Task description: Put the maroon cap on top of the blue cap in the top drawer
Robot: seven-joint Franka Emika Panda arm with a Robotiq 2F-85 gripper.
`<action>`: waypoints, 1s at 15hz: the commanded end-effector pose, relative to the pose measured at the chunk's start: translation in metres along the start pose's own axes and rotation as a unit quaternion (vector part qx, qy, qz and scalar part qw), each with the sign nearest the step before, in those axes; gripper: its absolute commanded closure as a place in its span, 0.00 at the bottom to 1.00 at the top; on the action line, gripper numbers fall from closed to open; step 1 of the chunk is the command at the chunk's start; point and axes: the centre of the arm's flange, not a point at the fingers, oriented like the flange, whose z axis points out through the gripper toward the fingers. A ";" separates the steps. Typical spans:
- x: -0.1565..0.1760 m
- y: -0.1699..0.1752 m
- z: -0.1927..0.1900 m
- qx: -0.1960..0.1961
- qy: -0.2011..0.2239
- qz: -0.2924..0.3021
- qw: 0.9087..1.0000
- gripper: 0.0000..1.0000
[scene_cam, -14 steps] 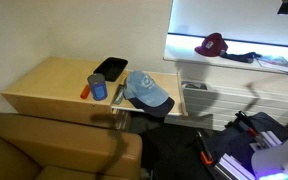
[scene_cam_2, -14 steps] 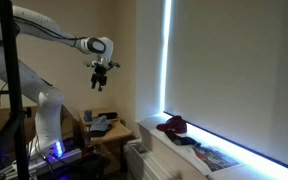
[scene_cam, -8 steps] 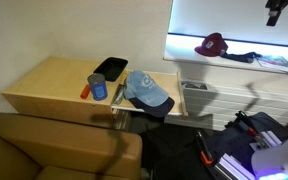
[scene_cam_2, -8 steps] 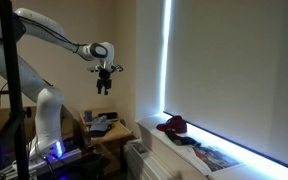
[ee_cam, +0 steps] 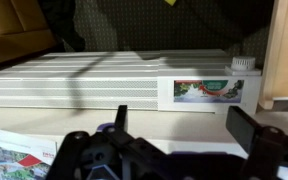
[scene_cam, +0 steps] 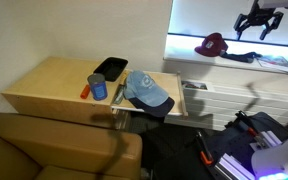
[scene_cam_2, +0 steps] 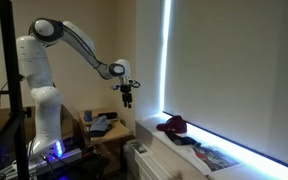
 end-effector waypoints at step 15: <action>0.183 -0.016 0.061 0.125 -0.029 0.048 0.991 0.00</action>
